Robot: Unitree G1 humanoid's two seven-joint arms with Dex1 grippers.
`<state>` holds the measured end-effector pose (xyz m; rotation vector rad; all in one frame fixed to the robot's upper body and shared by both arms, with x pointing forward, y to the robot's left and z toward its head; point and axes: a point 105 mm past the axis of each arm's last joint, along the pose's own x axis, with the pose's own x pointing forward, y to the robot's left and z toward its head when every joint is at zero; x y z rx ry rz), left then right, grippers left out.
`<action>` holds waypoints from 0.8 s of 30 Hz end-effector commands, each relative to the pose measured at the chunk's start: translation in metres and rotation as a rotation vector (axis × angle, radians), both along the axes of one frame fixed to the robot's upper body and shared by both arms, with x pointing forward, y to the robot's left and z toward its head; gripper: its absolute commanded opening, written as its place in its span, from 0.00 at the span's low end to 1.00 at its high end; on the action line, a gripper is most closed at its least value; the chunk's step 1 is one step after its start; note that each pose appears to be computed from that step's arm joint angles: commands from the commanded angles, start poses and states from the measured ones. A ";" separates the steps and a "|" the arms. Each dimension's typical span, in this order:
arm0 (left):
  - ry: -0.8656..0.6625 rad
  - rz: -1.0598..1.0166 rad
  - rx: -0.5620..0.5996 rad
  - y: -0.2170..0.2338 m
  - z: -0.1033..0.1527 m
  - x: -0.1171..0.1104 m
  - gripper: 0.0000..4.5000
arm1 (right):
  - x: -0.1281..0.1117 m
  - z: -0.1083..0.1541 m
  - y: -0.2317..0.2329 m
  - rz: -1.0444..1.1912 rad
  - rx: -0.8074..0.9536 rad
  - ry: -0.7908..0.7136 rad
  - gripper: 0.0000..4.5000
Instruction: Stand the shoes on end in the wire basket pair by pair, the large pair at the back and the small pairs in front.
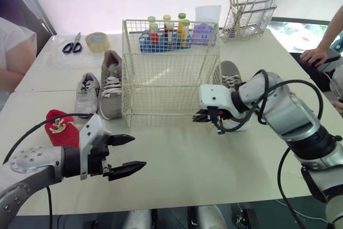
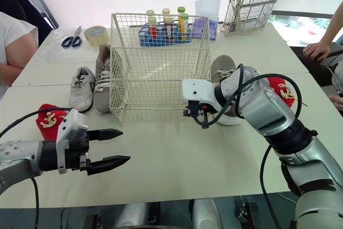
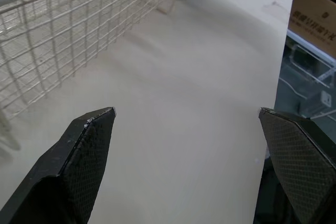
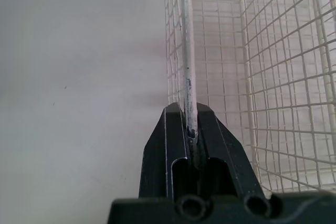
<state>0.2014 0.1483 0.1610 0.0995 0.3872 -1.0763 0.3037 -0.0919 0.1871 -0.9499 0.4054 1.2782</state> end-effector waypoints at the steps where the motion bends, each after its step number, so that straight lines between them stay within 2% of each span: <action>1: -0.007 -0.025 -0.013 -0.005 0.004 -0.002 1.00 | 0.004 0.004 0.003 0.000 0.007 -0.047 0.01; 8: -0.006 -0.025 -0.023 -0.007 0.006 -0.002 1.00 | -0.003 0.005 0.008 0.031 0.011 -0.028 0.01; 12: -0.002 -0.027 -0.030 -0.008 0.007 -0.002 1.00 | -0.002 0.009 0.006 0.027 -0.004 -0.052 0.31; 17: 0.011 -0.037 -0.039 -0.008 0.005 -0.002 1.00 | -0.005 0.036 0.010 -0.007 0.095 -0.048 0.90; 18: 0.013 -0.040 -0.040 -0.008 0.005 -0.002 1.00 | -0.008 0.041 0.010 -0.004 0.112 -0.036 0.98; 24: 0.018 -0.078 -0.132 -0.013 0.016 0.005 1.00 | -0.019 0.123 -0.007 -0.090 0.468 0.085 0.98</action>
